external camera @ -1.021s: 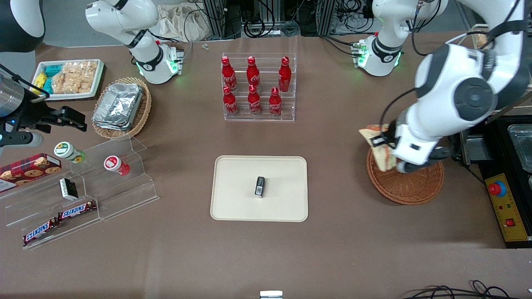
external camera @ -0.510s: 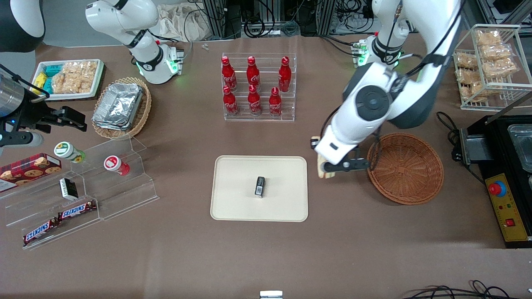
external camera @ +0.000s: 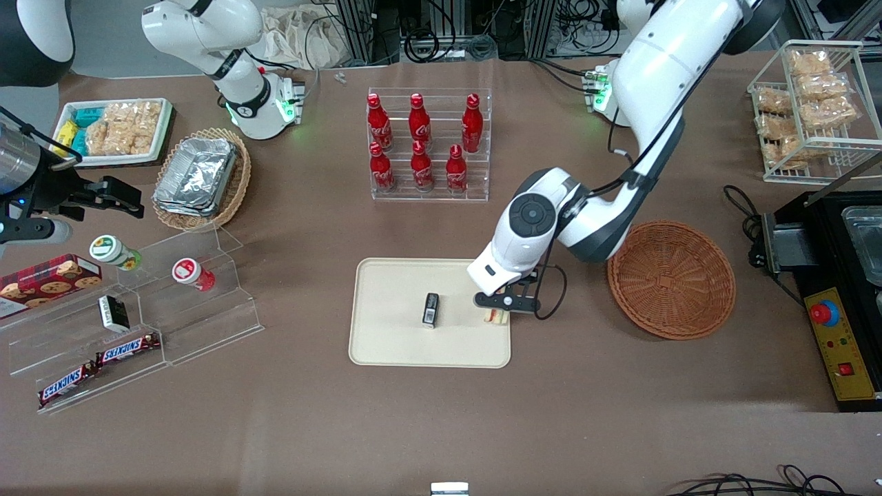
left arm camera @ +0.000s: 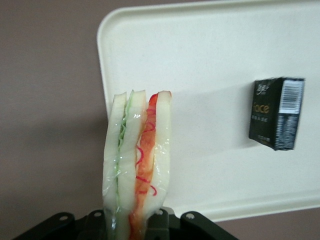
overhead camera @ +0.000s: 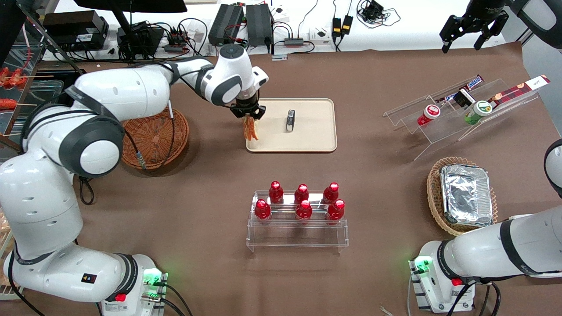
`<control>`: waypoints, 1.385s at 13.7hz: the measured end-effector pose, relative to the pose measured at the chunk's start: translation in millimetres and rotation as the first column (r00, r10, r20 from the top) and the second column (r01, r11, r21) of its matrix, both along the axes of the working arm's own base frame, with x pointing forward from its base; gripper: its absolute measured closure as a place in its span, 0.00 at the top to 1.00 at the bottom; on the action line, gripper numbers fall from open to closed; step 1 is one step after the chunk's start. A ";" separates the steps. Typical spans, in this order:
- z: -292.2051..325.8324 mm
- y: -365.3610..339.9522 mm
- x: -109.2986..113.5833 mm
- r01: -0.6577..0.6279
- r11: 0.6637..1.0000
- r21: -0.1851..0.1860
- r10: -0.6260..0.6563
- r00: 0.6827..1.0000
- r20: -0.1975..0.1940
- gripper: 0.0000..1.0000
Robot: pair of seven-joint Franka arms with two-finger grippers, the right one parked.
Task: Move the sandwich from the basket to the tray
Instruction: 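Carry the sandwich over the white tray beside the black object, then release the sandwich onto the tray and raise the left gripper away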
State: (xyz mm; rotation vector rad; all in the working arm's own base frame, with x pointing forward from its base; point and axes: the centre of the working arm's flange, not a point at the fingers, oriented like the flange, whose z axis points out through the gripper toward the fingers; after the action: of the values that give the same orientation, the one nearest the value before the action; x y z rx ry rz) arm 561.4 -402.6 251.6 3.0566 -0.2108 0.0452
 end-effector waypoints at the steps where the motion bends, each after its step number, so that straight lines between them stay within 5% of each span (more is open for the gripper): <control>1: -15.0 -2.3 -0.4 0.005 1.000 -0.008 -0.005 1.000 -0.001 0.20; 4: -37.9 -2.2 4.4 0.028 1.000 -0.012 -0.027 0.999 0.029 0.25; 11: 18.5 6.5 27.9 -0.042 0.999 0.017 0.040 0.995 0.093 0.96; 13: 79.2 15.6 34.5 -0.088 0.996 0.029 0.085 0.991 0.106 0.99; 15: 130.6 42.7 39.9 -0.115 0.993 0.033 0.112 0.990 0.080 0.99; 19: 195.9 140.7 52.4 -0.054 0.998 0.035 0.055 0.997 -0.044 1.00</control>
State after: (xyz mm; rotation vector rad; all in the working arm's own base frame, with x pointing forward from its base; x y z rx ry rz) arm 613.8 -261.9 447.5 3.0927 -0.1268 -0.0246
